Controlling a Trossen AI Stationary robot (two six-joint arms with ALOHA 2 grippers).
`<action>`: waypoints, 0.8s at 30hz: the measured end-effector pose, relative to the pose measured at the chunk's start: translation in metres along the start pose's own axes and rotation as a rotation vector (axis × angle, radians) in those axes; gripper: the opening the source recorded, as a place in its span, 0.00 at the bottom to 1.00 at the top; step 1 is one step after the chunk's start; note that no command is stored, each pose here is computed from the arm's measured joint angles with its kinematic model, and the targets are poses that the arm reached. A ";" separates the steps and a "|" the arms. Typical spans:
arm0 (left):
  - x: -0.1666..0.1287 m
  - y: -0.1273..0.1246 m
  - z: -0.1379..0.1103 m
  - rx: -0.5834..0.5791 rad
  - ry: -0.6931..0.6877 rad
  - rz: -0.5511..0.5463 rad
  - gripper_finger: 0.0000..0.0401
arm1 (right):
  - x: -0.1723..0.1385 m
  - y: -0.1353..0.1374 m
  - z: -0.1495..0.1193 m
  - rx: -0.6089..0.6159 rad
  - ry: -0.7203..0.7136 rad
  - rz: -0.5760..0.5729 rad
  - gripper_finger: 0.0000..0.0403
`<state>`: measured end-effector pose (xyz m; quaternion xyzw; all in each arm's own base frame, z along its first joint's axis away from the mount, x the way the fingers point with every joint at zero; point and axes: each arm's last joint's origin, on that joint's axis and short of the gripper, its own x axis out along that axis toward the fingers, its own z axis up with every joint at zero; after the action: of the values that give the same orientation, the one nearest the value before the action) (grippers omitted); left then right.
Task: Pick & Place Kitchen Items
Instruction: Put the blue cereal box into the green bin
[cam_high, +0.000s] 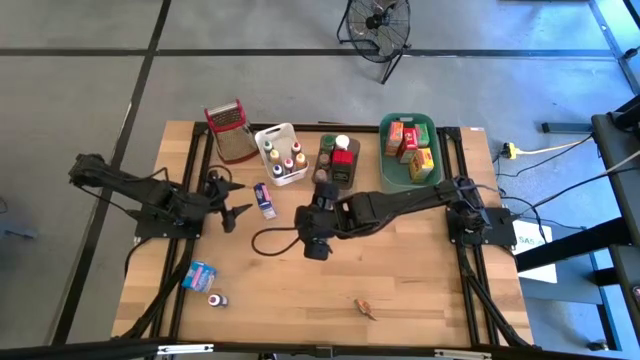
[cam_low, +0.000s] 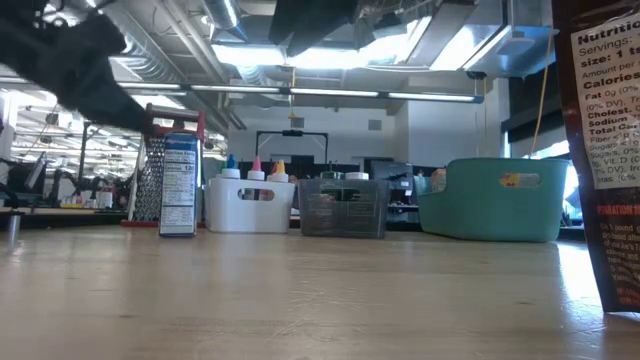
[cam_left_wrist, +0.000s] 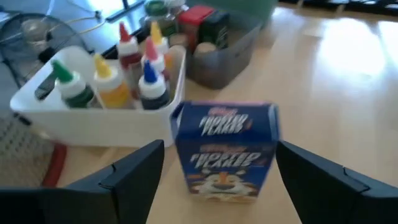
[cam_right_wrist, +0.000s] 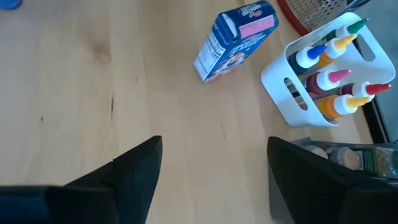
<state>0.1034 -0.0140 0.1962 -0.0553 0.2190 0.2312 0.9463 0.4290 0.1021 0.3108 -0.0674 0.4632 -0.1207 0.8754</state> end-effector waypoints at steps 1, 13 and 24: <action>0.003 0.000 -0.005 -0.007 -0.002 0.013 0.76 | -0.001 0.001 -0.001 -0.004 0.002 0.001 0.73; 0.029 -0.009 -0.046 -0.157 -0.100 -0.152 0.76 | -0.004 0.008 -0.006 -0.042 0.030 0.004 0.73; 0.034 -0.008 -0.052 -0.046 -0.172 -0.043 0.76 | -0.004 0.008 -0.006 -0.043 0.032 0.000 0.73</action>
<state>0.1135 -0.0181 0.1345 -0.0619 0.1305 0.2198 0.9648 0.4233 0.1106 0.3090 -0.0842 0.4795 -0.1116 0.8663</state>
